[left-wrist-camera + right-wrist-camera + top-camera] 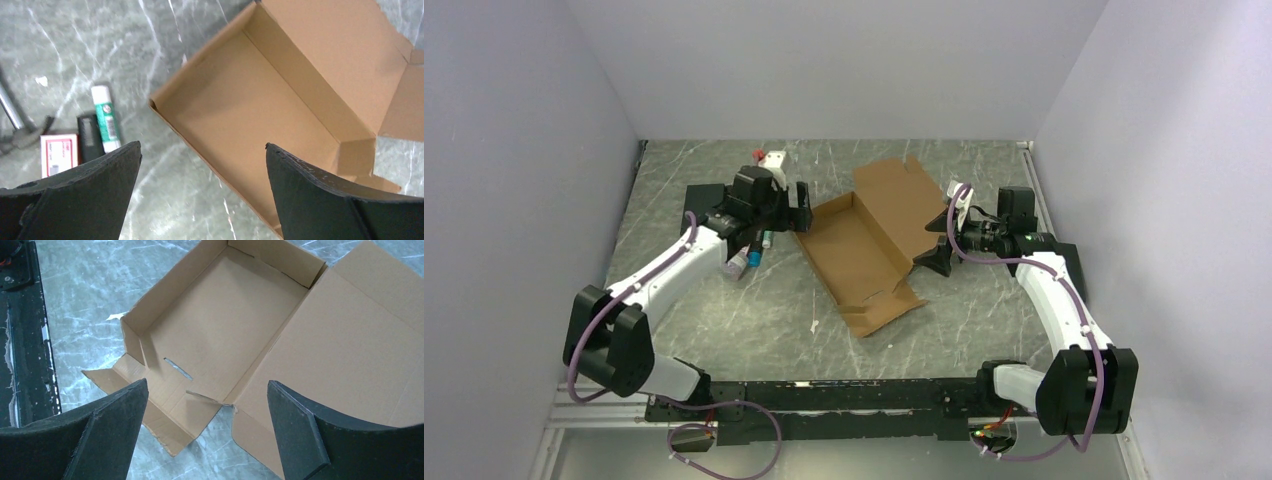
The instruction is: Fold the paper box
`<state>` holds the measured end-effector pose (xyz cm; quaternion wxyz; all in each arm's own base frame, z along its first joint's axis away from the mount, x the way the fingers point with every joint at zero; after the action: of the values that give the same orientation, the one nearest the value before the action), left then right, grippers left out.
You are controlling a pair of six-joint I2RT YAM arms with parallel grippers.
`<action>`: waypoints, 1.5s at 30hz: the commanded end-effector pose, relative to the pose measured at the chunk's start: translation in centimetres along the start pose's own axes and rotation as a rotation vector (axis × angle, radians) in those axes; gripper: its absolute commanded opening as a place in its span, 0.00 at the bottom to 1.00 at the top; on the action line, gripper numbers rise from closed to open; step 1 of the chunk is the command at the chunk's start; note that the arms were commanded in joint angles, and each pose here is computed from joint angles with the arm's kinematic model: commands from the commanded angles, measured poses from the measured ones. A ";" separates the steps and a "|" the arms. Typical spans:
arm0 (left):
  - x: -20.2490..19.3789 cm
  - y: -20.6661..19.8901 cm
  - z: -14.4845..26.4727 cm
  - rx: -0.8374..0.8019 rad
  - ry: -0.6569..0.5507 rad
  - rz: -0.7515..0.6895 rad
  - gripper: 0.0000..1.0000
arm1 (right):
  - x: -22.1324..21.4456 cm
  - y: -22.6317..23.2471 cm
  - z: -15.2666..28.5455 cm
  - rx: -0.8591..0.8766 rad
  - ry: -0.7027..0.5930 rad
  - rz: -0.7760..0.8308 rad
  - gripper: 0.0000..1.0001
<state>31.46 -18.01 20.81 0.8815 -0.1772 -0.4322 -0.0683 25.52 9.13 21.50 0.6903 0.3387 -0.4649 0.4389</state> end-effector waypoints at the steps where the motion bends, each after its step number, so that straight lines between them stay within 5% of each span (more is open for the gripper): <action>1: 3.7 1.0 -1.5 -0.067 -0.111 -0.070 0.99 | 2.0 0.2 0.5 0.022 -0.050 0.079 0.93; 9: 6.0 2.3 -5.3 -0.155 -0.012 -0.078 0.99 | 1.9 0.2 0.5 0.018 -0.048 0.081 0.93; 21: 7.0 3.7 -10.4 -0.199 0.131 -0.299 0.99 | 1.6 0.1 0.3 0.024 -0.053 0.056 0.93; 32: 5.3 1.9 -14.2 -0.436 0.218 -0.349 0.81 | 1.6 0.0 0.2 0.021 -0.056 0.047 0.93; 41: 3.5 0.8 -16.8 -0.329 0.255 -0.463 0.69 | 1.5 -0.1 0.2 0.018 -0.052 0.041 0.93; 45: 2.8 0.8 -17.4 -0.250 0.262 -0.507 0.56 | 1.5 -0.1 0.2 0.019 -0.053 0.042 0.93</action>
<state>45.27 -23.23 12.72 0.8642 -0.2132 -0.3077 -0.3361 25.43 9.24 21.65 0.6875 0.3474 -0.4649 0.4364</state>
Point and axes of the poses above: each gripper's point midway between its finger pads, its own z axis back along the fingers, its own y axis along the line the jaws close on, x = y × z, the point moved 6 cm from there along z, back along the fingers, and after that the axes turned 1 degree about -z, right-handed, at the moved point
